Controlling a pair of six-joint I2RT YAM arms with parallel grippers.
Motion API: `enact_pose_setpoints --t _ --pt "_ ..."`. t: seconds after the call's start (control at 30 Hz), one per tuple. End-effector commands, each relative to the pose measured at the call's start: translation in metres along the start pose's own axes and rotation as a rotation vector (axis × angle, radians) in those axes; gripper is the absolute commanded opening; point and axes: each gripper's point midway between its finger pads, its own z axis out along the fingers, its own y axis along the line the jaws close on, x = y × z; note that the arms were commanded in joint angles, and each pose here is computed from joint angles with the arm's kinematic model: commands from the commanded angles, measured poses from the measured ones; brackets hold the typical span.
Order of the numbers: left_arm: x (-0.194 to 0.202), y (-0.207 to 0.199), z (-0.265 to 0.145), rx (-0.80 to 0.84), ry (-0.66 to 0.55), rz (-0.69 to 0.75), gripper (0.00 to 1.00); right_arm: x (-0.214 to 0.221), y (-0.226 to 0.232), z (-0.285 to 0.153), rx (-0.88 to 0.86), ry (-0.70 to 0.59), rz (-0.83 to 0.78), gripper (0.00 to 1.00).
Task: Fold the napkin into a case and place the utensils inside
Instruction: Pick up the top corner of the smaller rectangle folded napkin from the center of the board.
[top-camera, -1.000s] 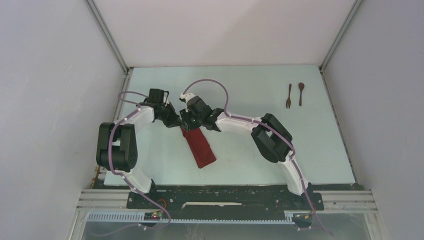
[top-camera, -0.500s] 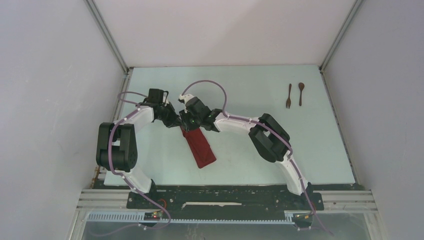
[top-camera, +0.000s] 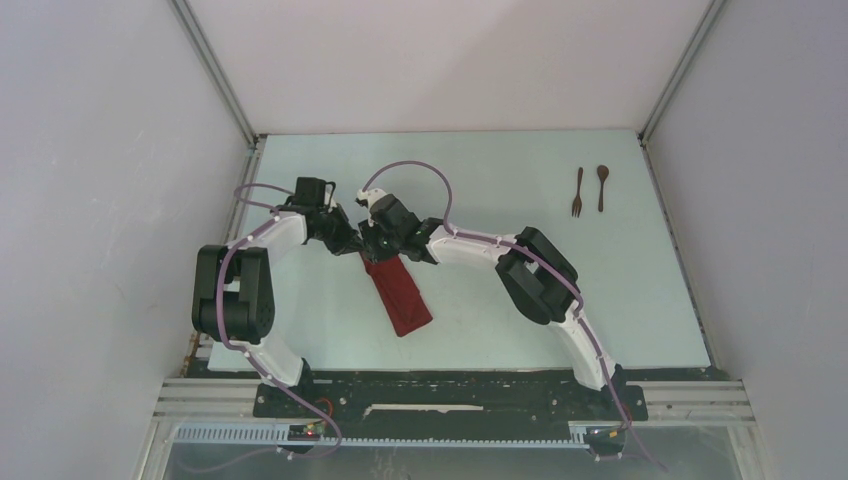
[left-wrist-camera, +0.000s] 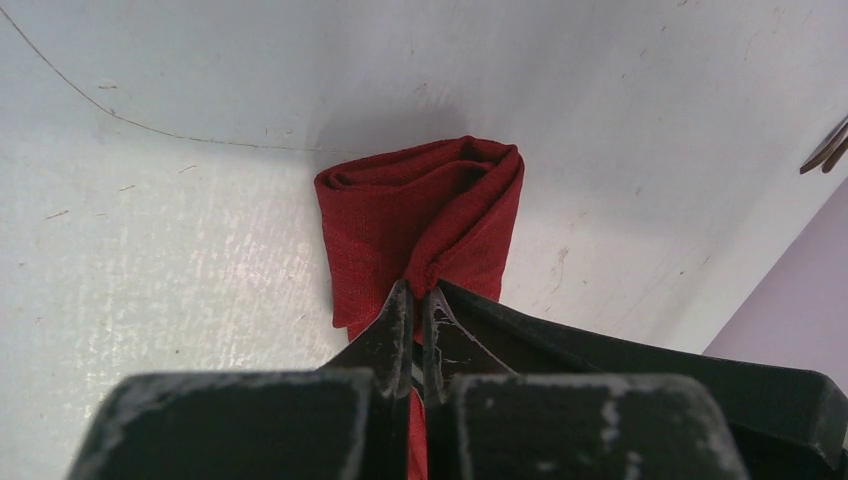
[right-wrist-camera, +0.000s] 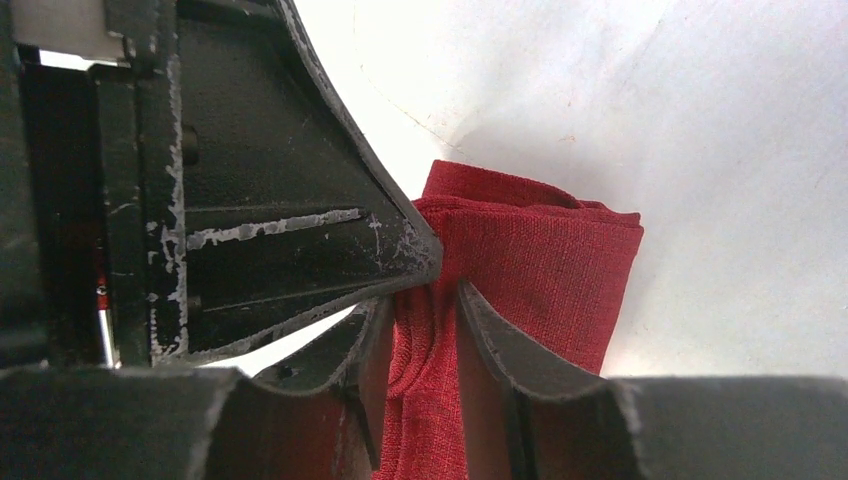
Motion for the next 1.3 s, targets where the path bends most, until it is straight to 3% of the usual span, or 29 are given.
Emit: enact_pose_setpoints --t 0.0,0.37,0.6,0.73,0.9,1.07,1.17,1.2,1.27 --pt "-0.014 -0.017 -0.016 0.064 -0.05 0.031 0.0 -0.011 0.009 0.001 -0.008 -0.033 -0.014 0.36" --pt "-0.016 -0.019 -0.016 0.078 -0.047 0.022 0.0 -0.007 0.012 0.002 -0.015 -0.028 -0.013 0.39" --pt "-0.016 -0.019 -0.016 0.083 -0.046 0.02 0.0 -0.007 0.008 0.002 0.007 -0.03 -0.008 0.33" --pt "-0.017 -0.018 -0.016 0.083 -0.05 0.016 0.0 -0.002 0.008 0.002 0.008 -0.025 -0.004 0.39" --pt "-0.017 -0.018 -0.016 0.087 -0.048 0.012 0.0 0.001 0.007 0.003 0.009 -0.026 -0.001 0.38" --pt "-0.016 -0.017 -0.016 0.088 -0.048 0.012 0.0 0.001 0.008 0.003 0.009 -0.027 0.0 0.29" --pt "-0.016 -0.016 -0.016 0.082 -0.051 0.013 0.0 -0.001 0.009 0.0 0.007 -0.029 0.008 0.05" --pt "-0.016 -0.014 -0.016 0.077 -0.054 0.012 0.03 -0.003 0.01 -0.001 0.007 -0.029 0.012 0.0" --pt "-0.015 -0.01 -0.019 0.06 -0.067 0.011 0.17 -0.004 0.011 -0.005 0.002 -0.028 0.024 0.0"
